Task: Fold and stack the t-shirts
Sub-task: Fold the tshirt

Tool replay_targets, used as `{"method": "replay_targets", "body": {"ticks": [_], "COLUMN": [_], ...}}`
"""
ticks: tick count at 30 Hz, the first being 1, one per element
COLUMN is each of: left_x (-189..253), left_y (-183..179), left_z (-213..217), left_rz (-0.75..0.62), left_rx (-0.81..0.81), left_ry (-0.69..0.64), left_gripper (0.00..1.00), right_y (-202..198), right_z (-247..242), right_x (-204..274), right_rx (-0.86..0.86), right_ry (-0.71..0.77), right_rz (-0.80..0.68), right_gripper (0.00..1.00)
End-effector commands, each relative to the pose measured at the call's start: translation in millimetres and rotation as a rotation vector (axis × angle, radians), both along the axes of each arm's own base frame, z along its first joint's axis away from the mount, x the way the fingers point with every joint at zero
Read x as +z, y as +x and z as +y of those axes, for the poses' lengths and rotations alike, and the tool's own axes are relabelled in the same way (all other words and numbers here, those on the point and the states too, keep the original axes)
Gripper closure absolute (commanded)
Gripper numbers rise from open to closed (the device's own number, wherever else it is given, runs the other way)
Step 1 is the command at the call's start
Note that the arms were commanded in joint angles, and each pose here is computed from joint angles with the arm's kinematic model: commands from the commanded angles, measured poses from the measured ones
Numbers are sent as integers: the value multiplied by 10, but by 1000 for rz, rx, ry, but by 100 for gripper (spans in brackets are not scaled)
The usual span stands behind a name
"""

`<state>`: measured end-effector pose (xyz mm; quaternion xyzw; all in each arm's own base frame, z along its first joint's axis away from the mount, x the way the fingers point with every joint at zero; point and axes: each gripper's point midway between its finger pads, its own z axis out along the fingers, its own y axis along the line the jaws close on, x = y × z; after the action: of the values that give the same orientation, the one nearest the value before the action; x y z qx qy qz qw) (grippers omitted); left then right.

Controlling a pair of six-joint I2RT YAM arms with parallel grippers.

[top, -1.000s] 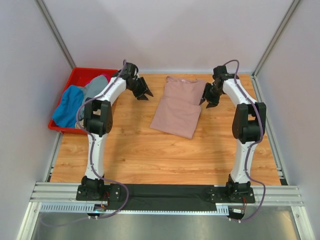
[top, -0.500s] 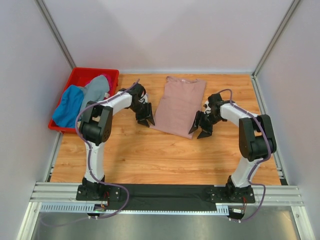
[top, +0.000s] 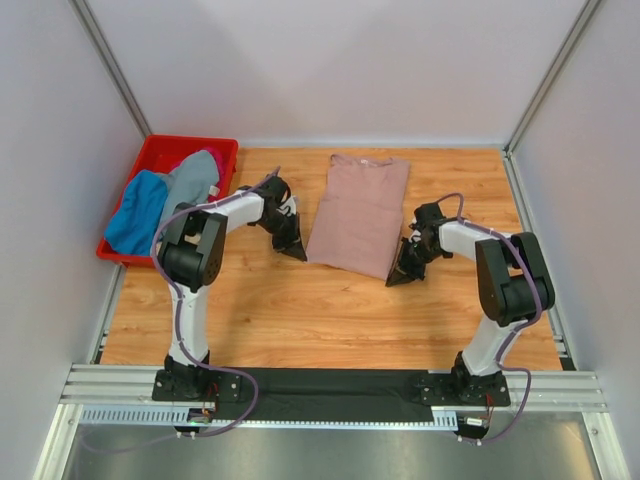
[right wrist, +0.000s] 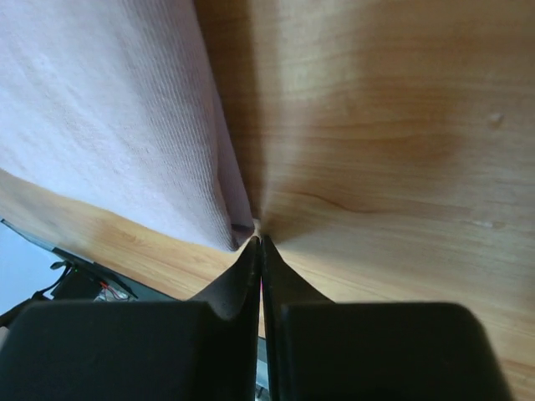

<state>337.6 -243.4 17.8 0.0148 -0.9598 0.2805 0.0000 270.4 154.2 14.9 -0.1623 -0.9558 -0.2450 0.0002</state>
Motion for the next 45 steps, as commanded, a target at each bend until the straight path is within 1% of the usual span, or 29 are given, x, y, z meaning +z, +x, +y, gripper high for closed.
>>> {"method": "replay_targets", "body": {"ticks": [1, 5, 9, 10, 11, 13, 14, 16, 17, 20, 25, 28, 36, 39, 40, 42, 45], "left_x": [45, 27, 39, 53, 76, 95, 139, 202, 243, 281, 132, -22, -84, -115, -128, -143, -133], "left_y": [-213, -436, -559, -568, -603, -629, -622, -607, -599, -605, -673, -694, -702, -709, -707, -705, -678], "left_z": [-27, 67, 181, 201, 226, 273, 278, 259, 254, 205, 104, 127, 167, 180, 182, 175, 178], "left_rz": [12, 51, 50, 51, 63, 69, 60, 47, 38, 43, 96, 124, 122, 127, 128, 131, 125], "left_rx": [-20, -24, -29, -28, -27, -19, -14, -3, 3, 14, 10, 6, -3, -5, -6, -10, -13], "left_ry": [-11, 24, 68, 75, 86, 113, 114, 105, 97, 65, 0, 22, 45, 54, 57, 57, 60], "left_gripper": [100, 100, 100, 98, 86, 73, 65, 59, 55, 51, 50, 51, 54, 58, 61, 65, 78], "right_y": [42, -104, -291, -310, -338, -330, -324, -284, -253, -156, -23, -25, -122, -108, -102, -80, -33], "right_z": [-47, -106, -155, -152, -154, -150, -145, -115, -95, -46, -20, 0, 9, -4, -6, -8, -12], "right_x": [52, 81, 133, 162, 181, 279, 301, 345, 330, 321, 243, 143, 0, -42, -50, -66, -65], "right_rx": [-10, -7, -9, -13, -15, -30, -34, -48, -53, -66, -86, -78, -60, -55, -53, -47, -41], "right_ry": [-16, -34, -46, -41, -38, -27, -26, -10, -1, 18, 17, 3, -46, -57, -62, -65, -68], "right_rz": [-65, -72, -66, -70, -73, -104, -111, -117, -113, -108, -100, -83, -64, -62, -64, -69, -84], "right_gripper": [100, 100, 100, 100, 94, 82, 70, 63, 57, 53, 53, 54, 59, 65, 70, 73, 85]}}
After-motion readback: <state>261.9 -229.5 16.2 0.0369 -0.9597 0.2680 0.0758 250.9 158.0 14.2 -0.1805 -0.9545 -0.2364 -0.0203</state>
